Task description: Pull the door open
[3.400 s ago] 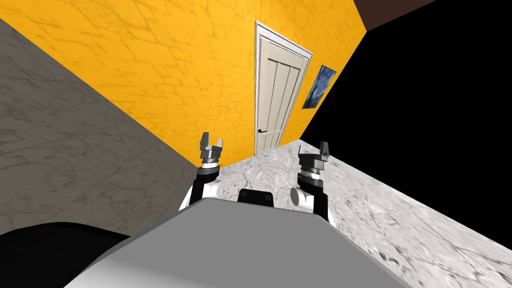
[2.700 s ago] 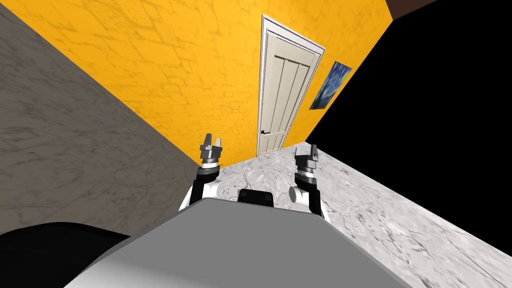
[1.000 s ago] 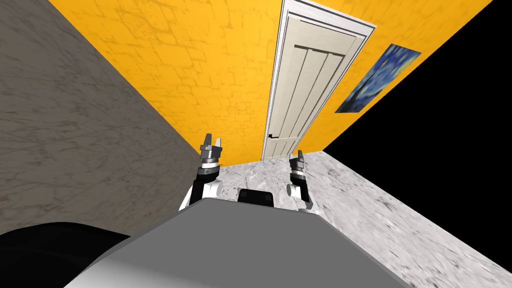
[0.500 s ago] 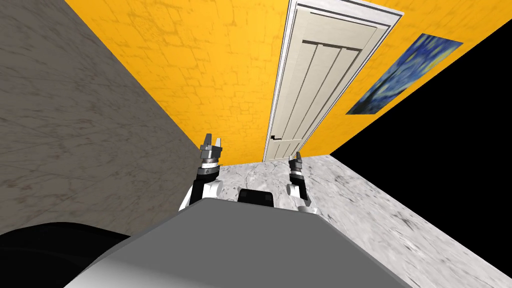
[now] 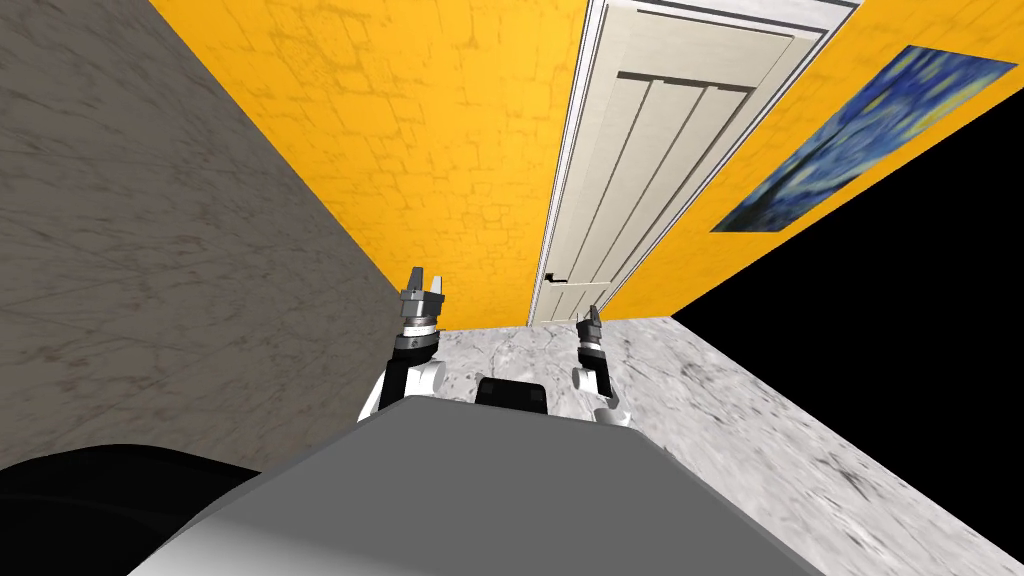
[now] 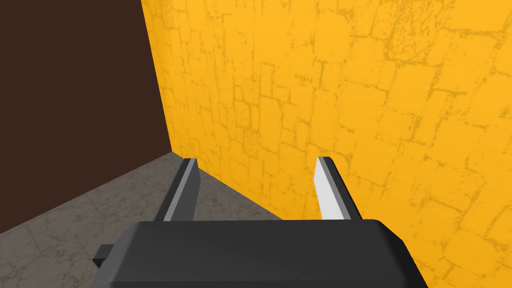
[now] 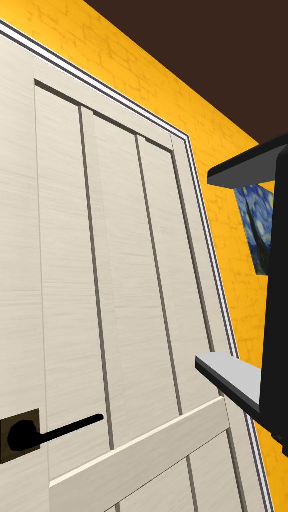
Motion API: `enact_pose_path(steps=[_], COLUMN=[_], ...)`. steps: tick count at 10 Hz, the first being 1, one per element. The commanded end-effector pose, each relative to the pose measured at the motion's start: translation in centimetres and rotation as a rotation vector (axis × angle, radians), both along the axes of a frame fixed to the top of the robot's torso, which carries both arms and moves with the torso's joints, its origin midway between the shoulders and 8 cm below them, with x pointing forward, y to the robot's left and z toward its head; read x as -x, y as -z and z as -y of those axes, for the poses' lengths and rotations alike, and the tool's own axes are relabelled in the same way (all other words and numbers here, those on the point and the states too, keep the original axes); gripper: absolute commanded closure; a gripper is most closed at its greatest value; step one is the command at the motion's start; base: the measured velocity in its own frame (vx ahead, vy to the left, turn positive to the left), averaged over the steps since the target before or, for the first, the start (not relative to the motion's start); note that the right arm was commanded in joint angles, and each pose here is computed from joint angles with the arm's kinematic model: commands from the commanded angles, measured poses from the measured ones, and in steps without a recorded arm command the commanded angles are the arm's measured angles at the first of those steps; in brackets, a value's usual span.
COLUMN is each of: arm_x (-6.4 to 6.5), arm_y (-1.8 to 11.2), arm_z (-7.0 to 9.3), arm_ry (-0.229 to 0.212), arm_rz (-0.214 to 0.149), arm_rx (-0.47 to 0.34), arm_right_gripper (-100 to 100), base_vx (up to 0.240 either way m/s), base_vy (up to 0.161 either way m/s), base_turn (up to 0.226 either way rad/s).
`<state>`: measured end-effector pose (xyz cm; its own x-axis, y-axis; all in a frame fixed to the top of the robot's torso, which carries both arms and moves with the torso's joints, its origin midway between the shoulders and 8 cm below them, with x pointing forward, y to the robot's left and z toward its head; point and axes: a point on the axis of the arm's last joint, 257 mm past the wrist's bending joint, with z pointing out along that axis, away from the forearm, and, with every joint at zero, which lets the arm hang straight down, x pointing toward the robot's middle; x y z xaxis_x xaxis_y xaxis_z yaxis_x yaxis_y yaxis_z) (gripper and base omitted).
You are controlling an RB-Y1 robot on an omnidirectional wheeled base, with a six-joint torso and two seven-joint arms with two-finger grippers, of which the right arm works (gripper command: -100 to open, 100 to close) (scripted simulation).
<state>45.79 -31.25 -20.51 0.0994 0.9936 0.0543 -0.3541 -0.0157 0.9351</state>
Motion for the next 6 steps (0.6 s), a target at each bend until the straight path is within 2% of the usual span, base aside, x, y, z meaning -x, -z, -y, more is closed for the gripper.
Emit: enact_pose_path(steps=[1, 6], arm_x=[-0.1, -1.1], arm_y=[0.7, 3.7], arm_z=[0.2, 1.3], arm_ry=[0.003, 0.019], arm_rz=[-0.010, -0.059], arm_rx=[0.000, 0.007], arm_right_gripper=[-100, -100], base_vx=[0.032, 0.049], base_vy=[-0.035, -0.051], base_turn=[0.062, 0.123])
